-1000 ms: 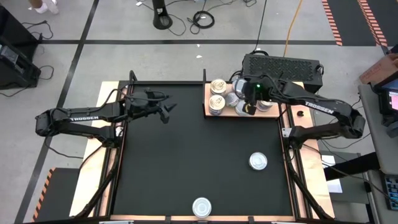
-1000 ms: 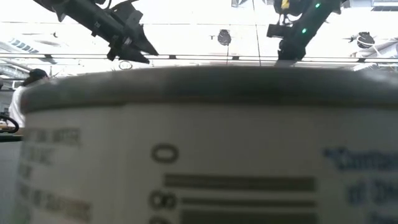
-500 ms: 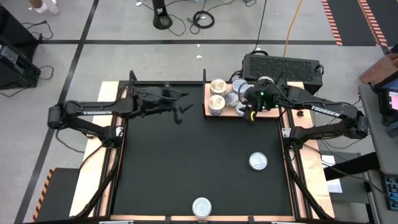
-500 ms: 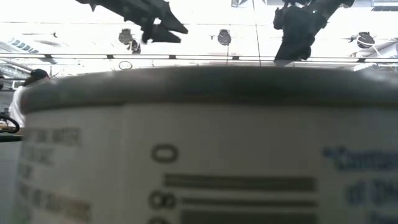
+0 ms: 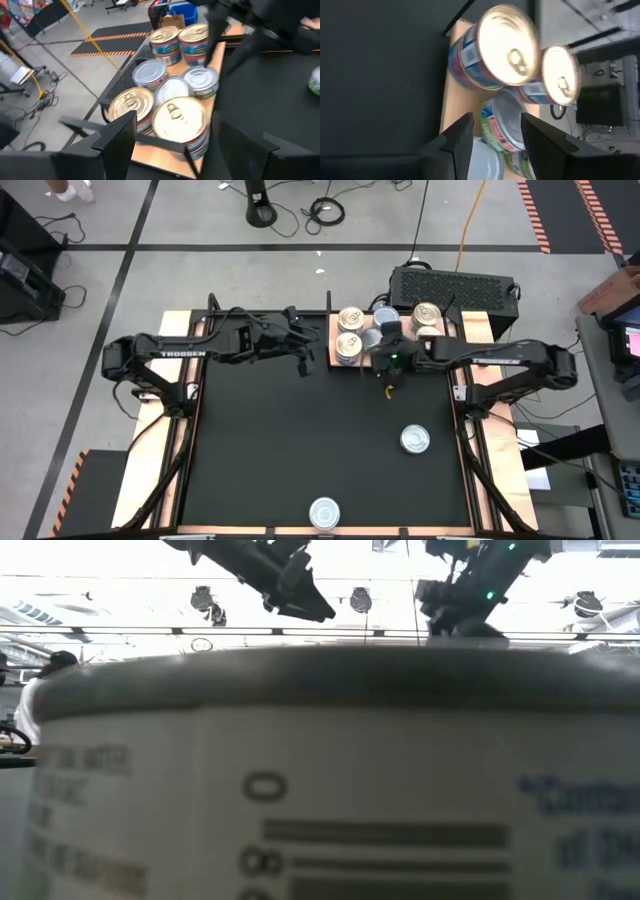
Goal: Stack canned seafood by type on shelf
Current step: Adjust the blue pink tuna can on the shelf
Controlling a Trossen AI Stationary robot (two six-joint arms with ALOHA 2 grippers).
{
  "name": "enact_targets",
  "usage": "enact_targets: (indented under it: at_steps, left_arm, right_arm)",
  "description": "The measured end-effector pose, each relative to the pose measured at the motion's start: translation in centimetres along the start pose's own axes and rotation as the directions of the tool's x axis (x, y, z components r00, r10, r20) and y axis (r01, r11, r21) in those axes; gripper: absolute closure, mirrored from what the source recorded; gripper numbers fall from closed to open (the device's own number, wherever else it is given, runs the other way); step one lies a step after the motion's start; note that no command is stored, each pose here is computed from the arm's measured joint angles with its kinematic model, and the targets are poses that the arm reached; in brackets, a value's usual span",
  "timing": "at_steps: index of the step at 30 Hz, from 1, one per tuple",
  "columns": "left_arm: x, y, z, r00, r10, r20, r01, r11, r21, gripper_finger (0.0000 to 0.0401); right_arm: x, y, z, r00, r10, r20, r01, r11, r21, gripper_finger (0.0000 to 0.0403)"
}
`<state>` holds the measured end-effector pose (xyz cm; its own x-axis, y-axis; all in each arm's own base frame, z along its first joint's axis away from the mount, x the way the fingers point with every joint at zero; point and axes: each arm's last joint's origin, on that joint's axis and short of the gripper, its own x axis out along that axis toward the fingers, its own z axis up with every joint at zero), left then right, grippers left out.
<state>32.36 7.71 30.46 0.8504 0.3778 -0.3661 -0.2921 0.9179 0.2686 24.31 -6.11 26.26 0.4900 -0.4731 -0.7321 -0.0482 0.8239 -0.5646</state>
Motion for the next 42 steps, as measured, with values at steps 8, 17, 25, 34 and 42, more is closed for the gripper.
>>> enact_targets:
  at_steps: [8,17,25,34,42]
  left_arm:
    - [-0.2,0.8,-0.4,0.999,0.017,-0.040,-0.017,1.000,-0.005,0.0138]
    - [-0.2,0.8,-1.3,0.995,0.007,-0.098,-0.006,1.000,0.007,0.0138]
    - [-3.3,3.7,-3.6,0.995,-0.052,-0.083,0.040,0.990,-0.133,0.0138]
    - [-5.8,3.4,-8.4,1.000,0.002,0.007,0.000,0.981,-0.194,0.0138]
    - [-6.1,3.2,-9.2,0.998,0.026,0.060,-0.014,0.979,-0.201,0.0139]
  right_arm:
    - [3.4,1.2,0.6,0.964,-0.187,-0.190,0.158,0.975,-0.159,0.0161]
    - [2.5,3.5,1.9,0.978,-0.163,-0.128,0.146,0.980,-0.133,0.0078]
    - [1.7,4.5,2.5,0.961,-0.246,-0.126,0.234,0.967,-0.100,0.0083]
    - [2.5,4.8,2.4,0.969,-0.207,-0.134,0.176,0.961,-0.211,0.0085]
    - [2.7,4.8,2.5,0.978,-0.170,-0.121,0.138,0.962,-0.236,0.0085]
